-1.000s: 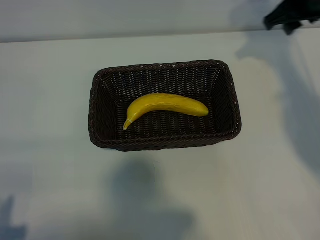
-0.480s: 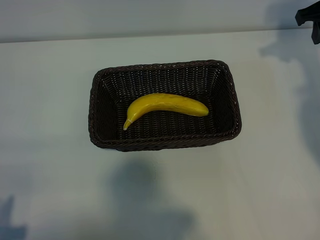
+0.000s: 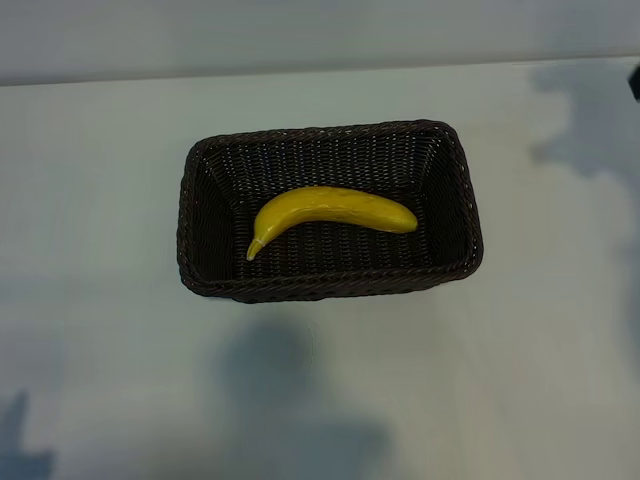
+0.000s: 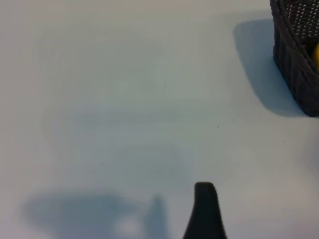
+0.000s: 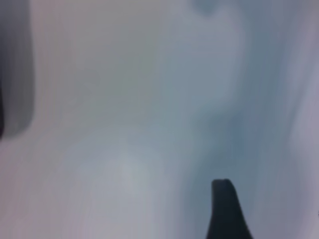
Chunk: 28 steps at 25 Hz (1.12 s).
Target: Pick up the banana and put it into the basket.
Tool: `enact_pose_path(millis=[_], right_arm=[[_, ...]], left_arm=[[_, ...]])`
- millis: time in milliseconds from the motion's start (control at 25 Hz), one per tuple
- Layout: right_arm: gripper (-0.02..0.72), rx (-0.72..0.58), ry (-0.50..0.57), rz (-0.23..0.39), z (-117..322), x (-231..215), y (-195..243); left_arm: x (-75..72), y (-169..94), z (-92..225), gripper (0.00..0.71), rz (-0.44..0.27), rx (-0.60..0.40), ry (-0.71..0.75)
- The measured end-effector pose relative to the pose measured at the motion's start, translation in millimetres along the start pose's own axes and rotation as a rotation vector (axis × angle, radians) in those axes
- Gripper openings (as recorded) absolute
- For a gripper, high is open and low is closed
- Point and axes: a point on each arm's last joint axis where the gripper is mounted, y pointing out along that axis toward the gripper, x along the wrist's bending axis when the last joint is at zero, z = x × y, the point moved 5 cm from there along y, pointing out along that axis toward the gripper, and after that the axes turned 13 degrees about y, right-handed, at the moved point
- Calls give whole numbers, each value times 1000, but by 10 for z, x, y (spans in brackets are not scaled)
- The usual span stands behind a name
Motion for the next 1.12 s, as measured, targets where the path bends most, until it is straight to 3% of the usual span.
enact_pose_path(millis=[320,560,800,1120], right_arm=[[445,-120,22,-17,843,-110,-375],[445,-175,26,-25,1422,-186,-462],[445,-307,29,-53,2020,-253,-544],[445,-457,31,-75,2472,-312,-478]], left_arm=[[0,0,0,575,0,0,0],[0,0,0,575,0,0,0],[0,0,0,575,0,0,0],[0,0,0,575,0,0,0]])
